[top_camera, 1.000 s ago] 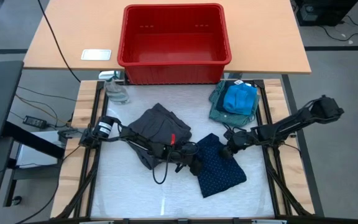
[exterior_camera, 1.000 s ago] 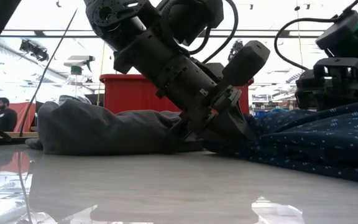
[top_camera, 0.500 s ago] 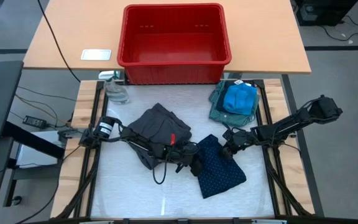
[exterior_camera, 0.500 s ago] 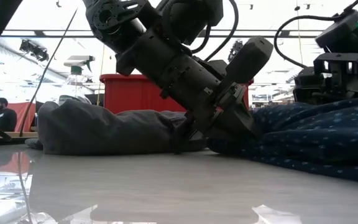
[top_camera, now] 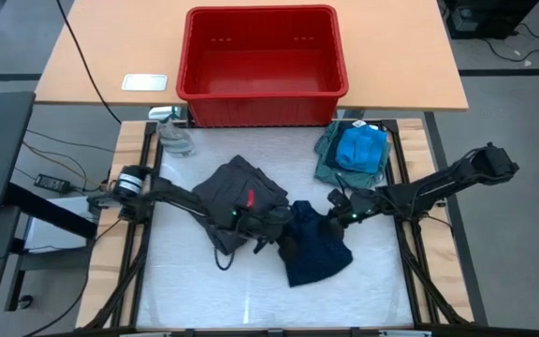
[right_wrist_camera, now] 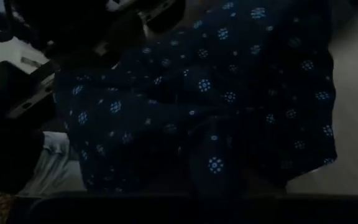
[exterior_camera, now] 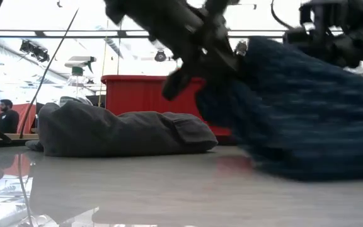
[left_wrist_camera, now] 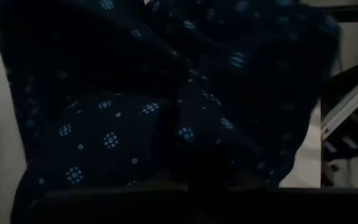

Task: Fold laundry
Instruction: Stack the dark blue polo shirt on top of the gray shorts

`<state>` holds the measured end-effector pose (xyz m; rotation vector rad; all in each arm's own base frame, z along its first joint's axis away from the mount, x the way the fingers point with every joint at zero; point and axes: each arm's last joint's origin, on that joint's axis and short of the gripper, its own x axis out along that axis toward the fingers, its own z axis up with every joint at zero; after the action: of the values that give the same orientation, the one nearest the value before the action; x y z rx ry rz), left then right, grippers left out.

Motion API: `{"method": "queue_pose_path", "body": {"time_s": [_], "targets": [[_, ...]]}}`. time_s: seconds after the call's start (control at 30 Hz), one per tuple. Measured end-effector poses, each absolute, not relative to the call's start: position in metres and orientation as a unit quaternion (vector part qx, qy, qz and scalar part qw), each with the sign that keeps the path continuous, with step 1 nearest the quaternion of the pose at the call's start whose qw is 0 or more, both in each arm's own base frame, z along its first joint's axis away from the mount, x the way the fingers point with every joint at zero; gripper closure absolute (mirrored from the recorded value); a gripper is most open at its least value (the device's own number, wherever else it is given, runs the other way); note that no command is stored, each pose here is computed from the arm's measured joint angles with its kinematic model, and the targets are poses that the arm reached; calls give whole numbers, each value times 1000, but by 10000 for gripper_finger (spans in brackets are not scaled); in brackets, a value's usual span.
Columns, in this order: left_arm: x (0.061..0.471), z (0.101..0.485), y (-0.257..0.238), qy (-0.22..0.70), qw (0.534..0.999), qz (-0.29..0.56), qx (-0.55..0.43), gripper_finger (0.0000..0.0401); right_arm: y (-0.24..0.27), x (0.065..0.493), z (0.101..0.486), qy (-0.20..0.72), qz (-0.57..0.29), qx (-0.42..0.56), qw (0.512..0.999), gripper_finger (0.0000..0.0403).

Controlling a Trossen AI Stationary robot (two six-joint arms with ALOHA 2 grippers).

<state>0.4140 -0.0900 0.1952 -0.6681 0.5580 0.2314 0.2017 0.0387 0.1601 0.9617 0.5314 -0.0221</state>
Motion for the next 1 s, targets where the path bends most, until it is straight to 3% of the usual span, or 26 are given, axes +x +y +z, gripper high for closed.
{"method": "queue_pose_path", "body": {"time_s": [0.27, 0.47, 0.77, 0.87, 1.0], "targets": [[361, 268, -80, 305, 896, 128, -296, 392, 25, 241, 213, 204, -11, 388, 899, 380], [325, 301, -69, 299, 878, 186, -323, 392, -13, 286, 241, 184, 8, 348, 919, 380], [262, 307, -66, 390, 788, 325, -347, 392, -67, 384, 252, 228, 62, 324, 916, 380], [244, 301, -64, 431, 744, 387, -332, 392, -84, 412, 239, 258, 56, 329, 907, 380], [236, 288, -60, 449, 721, 424, -313, 373, -104, 436, 215, 288, 30, 335, 897, 380]]}}
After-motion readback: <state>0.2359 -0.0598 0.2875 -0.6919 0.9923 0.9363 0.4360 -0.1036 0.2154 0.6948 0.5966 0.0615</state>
